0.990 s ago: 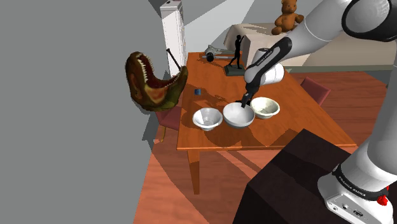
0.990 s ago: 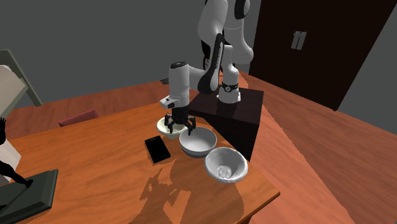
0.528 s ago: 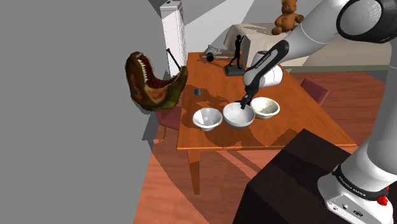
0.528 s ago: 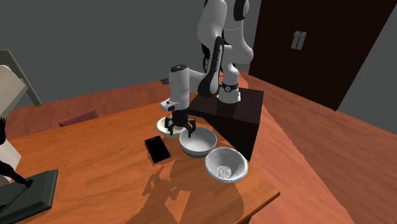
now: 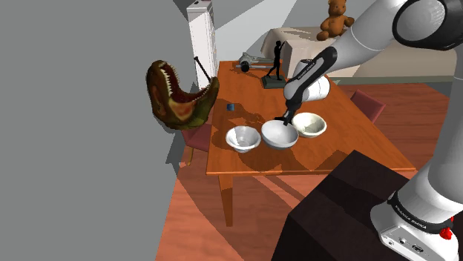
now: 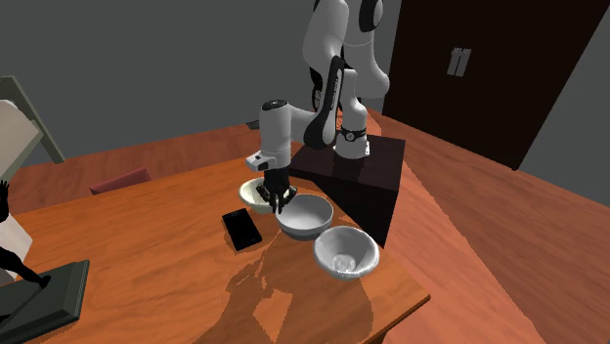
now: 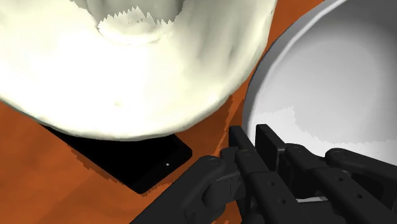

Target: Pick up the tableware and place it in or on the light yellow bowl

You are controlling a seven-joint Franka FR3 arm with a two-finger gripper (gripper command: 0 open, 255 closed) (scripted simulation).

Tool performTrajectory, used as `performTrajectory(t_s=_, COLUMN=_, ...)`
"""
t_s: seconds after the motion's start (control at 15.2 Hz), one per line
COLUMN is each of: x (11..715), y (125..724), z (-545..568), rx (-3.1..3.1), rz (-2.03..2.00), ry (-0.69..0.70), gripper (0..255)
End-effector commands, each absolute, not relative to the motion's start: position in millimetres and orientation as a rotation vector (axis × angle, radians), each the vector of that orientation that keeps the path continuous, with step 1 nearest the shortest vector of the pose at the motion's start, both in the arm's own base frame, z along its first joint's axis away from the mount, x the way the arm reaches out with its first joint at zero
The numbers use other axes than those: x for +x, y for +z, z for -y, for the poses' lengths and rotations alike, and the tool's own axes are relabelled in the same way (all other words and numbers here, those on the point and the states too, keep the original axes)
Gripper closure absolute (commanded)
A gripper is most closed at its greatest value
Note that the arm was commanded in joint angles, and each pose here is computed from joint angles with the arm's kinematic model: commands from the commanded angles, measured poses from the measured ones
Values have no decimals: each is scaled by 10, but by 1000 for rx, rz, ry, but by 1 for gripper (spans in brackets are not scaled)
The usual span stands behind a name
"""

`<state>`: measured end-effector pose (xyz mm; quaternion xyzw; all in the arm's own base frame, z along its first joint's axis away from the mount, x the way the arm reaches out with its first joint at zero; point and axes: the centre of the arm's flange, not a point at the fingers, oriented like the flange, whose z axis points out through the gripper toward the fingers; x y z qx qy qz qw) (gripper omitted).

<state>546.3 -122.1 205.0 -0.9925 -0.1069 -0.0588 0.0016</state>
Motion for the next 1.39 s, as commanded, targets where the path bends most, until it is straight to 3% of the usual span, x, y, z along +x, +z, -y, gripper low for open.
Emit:
performTrajectory(t_s=0.0, x=5459, y=2045, z=1223, rx=-3115, rz=335, ry=-182, gripper=255)
performTrajectory(t_s=1.32, x=5458, y=2889, z=1222, rx=-3115, rz=335, ry=-182, gripper=255)
